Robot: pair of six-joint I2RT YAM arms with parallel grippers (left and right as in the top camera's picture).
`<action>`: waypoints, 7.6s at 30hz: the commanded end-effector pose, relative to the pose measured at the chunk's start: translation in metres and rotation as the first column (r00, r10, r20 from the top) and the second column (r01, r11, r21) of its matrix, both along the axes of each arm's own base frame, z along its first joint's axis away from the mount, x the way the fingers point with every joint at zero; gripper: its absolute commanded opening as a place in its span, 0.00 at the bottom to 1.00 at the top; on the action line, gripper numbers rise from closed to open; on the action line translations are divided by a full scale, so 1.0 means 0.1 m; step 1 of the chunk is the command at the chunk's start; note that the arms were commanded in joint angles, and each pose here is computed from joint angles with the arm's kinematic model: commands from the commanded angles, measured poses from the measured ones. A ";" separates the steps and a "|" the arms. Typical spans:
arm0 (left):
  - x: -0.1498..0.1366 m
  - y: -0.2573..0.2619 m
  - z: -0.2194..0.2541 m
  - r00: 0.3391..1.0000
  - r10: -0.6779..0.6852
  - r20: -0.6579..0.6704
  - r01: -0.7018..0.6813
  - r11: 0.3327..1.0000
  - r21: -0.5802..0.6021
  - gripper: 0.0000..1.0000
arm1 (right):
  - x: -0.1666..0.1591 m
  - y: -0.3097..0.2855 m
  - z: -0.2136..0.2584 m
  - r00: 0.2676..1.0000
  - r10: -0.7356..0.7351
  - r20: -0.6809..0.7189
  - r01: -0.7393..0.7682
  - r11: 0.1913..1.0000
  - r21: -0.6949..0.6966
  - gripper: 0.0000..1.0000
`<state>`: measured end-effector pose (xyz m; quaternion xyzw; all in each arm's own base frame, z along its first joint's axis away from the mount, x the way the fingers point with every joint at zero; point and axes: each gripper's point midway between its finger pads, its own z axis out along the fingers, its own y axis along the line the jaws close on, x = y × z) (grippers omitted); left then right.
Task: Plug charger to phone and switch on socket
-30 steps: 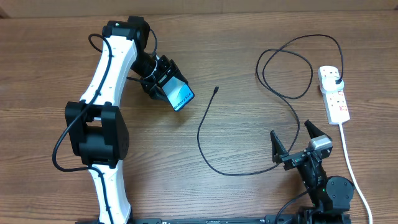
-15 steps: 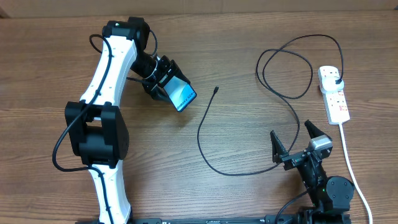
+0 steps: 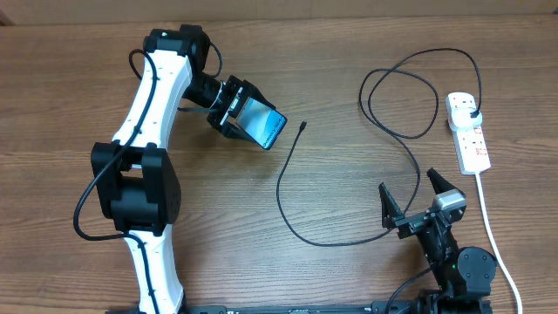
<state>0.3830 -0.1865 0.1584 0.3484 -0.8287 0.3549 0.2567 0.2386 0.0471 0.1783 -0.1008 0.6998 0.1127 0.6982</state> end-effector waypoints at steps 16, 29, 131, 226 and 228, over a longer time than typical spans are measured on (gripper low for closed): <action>0.04 -0.18 0.31 0.982 0.109 -0.156 -0.128 0.984 -0.122 0.41 | 0.00 0.00 -0.02 1.000 -0.001 0.005 0.001 1.000 -0.001 1.00; 0.04 -0.19 0.31 0.960 0.156 -0.232 -0.182 0.978 -0.097 0.41 | 0.00 0.00 -0.02 1.000 -0.001 0.005 0.001 1.000 -0.001 1.00; -0.13 -0.07 -0.45 0.982 0.182 -0.053 -0.124 0.828 0.547 0.33 | 0.85 1.49 -0.14 0.388 0.516 -0.764 0.234 0.746 0.623 0.73; 0.09 -1.16 0.48 0.816 -0.206 0.541 0.388 0.888 -0.247 0.62 | 1.05 0.77 0.67 0.710 0.280 -0.646 0.381 0.619 0.687 0.04; 0.19 -1.19 0.70 0.778 -0.145 0.612 0.423 0.841 -0.338 0.56 | 1.01 0.57 0.87 0.770 0.207 -0.603 0.393 0.591 0.705 0.04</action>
